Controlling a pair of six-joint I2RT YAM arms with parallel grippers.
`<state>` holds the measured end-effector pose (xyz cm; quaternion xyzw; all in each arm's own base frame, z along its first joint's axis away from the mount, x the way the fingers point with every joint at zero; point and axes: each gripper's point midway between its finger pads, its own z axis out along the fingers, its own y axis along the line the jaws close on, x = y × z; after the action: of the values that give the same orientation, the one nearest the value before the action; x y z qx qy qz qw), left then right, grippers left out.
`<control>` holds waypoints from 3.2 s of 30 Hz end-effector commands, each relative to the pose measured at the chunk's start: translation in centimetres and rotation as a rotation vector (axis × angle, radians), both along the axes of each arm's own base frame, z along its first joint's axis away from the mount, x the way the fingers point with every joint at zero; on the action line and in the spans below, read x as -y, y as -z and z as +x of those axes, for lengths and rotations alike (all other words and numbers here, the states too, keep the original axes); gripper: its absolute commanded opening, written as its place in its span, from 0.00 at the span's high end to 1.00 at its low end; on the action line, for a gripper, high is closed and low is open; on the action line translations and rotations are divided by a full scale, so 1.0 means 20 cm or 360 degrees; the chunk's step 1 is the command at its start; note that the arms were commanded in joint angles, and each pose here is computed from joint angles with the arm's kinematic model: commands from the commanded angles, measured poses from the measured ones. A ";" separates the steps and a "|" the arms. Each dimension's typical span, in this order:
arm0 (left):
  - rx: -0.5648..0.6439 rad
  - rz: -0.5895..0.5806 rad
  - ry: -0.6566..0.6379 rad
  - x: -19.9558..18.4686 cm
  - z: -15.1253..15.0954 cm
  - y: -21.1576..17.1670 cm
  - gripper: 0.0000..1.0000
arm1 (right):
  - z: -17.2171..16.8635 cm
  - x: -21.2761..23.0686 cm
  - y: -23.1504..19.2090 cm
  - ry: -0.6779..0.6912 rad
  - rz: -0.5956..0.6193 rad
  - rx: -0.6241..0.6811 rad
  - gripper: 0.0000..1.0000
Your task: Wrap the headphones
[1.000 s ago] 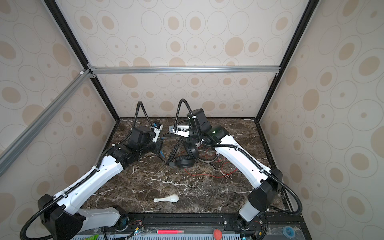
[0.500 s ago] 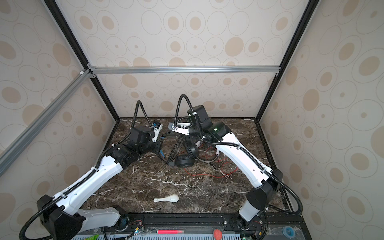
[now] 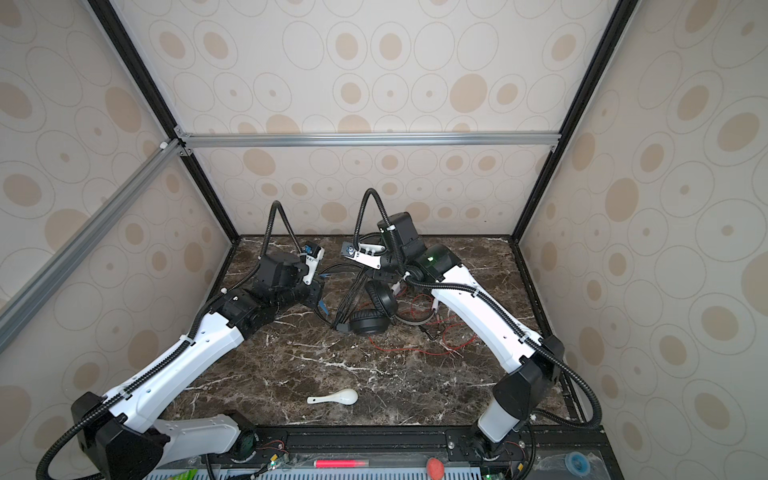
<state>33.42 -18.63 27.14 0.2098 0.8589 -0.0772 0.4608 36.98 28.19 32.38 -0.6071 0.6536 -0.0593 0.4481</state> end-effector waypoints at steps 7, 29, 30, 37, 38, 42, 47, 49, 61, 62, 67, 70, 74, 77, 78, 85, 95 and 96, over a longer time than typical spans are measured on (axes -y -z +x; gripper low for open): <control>-0.0001 0.0030 0.0098 0.00 -0.07 -0.07 1.00 | 0.16 0.10 -0.01 0.0158 -0.0007 0.0146 0.85; -0.0073 0.0059 0.0048 0.01 -0.02 -0.03 1.00 | 0.14 0.16 0.24 0.0215 0.0040 -0.0066 0.52; -0.0078 0.0063 0.0042 0.01 -0.02 -0.02 1.00 | 0.13 0.17 0.26 0.0223 0.0046 -0.0079 0.50; -0.0142 0.0086 0.0004 0.00 0.00 0.01 1.00 | 0.23 0.37 0.36 0.0499 0.0125 -0.0171 0.36; -0.0155 0.0087 -0.0003 0.00 0.01 0.02 1.00 | 0.26 0.41 0.39 0.0572 0.0114 -0.0197 0.34; -0.0201 0.0075 -0.0042 -0.01 0.04 0.05 1.00 | 0.33 0.55 0.44 0.0796 0.0114 -0.0219 0.28; -0.0310 -0.0026 -0.0185 -0.09 0.13 0.11 1.00 | 0.42 0.71 0.34 0.1047 0.0171 -0.0137 0.16; -0.0346 -0.0078 -0.0268 -0.14 0.17 0.14 1.00 | 0.43 0.73 0.28 0.1096 0.0192 -0.0105 0.16; -0.0436 -0.0384 -0.0592 -0.39 0.58 0.37 1.00 | 0.30 0.68 0.13 0.1153 0.0488 -0.0154 0.00; -0.0445 -0.0396 -0.0617 -0.41 0.63 0.40 1.00 | 0.28 0.67 0.14 0.1153 0.0485 -0.0159 0.00; -0.0476 -0.0419 -0.0693 -0.49 0.83 0.53 1.00 | 0.22 0.65 0.16 0.1167 0.0568 -0.0239 0.00; -0.0485 -0.0383 -0.0732 -0.54 0.94 0.60 1.00 | 0.19 0.64 0.15 0.1169 0.0591 -0.0256 0.00; -0.0524 -0.0349 -0.0746 -0.58 1.04 0.73 1.00 | 0.15 0.65 0.14 0.1180 0.0601 -0.0269 0.00; -0.0549 -0.0358 -0.0739 -0.60 1.09 0.79 1.00 | 0.12 0.66 0.14 0.1186 0.0602 -0.0279 0.00; -0.0562 -0.0364 -0.0734 -0.60 1.10 0.81 1.00 | 0.11 0.67 0.15 0.1192 0.0597 -0.0279 0.00; -0.0610 -0.0353 -0.0763 -0.62 1.11 0.92 0.93 | 0.08 0.69 0.13 0.1203 0.0617 -0.0263 0.00; -0.0651 -0.0350 -0.0798 -0.63 1.06 0.99 0.74 | 0.11 0.67 0.08 0.1175 0.0665 -0.0236 0.00; -0.0653 -0.0343 -0.0802 -0.64 1.06 0.99 0.69 | 0.11 0.67 0.07 0.1173 0.0661 -0.0228 0.00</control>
<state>53.90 -6.13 5.47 -0.0732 0.9542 -0.0861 0.2769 39.41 14.50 29.78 -0.2326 0.8617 -0.0467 0.4486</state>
